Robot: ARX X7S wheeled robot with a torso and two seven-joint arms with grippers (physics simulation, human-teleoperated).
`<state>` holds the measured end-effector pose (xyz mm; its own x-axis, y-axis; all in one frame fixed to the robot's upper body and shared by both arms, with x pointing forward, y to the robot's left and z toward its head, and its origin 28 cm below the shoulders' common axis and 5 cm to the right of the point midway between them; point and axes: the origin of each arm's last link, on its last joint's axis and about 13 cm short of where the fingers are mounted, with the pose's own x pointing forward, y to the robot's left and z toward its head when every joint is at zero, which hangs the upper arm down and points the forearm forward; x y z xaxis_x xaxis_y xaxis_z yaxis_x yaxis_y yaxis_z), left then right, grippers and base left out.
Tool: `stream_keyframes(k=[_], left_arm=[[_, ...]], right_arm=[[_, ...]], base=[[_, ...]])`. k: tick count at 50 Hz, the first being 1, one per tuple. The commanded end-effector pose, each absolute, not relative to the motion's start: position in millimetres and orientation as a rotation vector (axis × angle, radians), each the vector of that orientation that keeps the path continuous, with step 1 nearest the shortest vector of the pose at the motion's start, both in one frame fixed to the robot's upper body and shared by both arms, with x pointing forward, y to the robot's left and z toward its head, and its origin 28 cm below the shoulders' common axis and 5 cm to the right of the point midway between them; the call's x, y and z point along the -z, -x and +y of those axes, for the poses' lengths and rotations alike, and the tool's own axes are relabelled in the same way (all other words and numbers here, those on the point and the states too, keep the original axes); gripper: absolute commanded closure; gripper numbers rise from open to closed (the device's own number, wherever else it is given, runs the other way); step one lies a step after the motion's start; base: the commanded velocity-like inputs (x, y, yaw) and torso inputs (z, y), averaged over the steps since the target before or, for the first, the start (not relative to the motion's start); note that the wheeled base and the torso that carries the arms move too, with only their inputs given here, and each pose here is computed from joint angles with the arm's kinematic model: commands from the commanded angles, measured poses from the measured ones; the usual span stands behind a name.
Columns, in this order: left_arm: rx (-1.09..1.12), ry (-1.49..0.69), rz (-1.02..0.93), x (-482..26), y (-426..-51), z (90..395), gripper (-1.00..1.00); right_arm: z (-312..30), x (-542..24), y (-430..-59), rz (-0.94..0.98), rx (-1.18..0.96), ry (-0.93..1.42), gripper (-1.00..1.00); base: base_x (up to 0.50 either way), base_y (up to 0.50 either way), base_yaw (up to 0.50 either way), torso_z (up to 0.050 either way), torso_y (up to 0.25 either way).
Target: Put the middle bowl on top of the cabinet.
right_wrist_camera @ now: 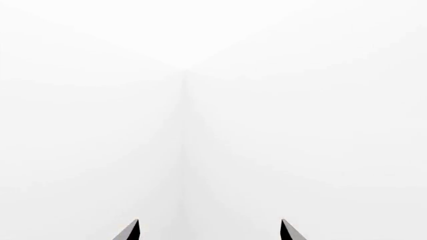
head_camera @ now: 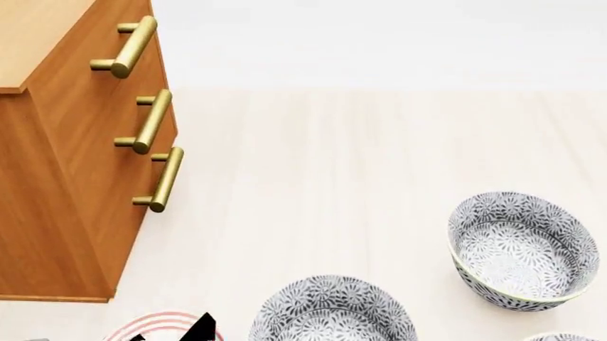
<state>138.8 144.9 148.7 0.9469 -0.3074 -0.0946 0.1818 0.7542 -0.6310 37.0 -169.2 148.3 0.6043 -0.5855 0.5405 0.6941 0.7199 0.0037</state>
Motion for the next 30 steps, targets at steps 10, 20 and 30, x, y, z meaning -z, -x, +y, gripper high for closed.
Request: stream_keyframes(k=[10,20,30], left_arm=[[0.242,0.616,0.257,-144,-145,132,-1.0],[0.253,0.584,0.264,-142,-138,125,-1.0],[0.263,0.584,0.304,-135,-139,119,-1.0]], right_arm=[[-168,-149,-37,-0.549,0.75,0.215,-1.0],[-170,-150,-37,-0.548,0.747,0.217,-1.0],[-173,-150,-35,-0.549,0.747,0.218,-1.0]], base=[[0.0,0.0,0.0,0.0,0.0],[0.0,0.0,0.0,0.0,0.0],[0.0,0.0,0.0,0.0,0.0]])
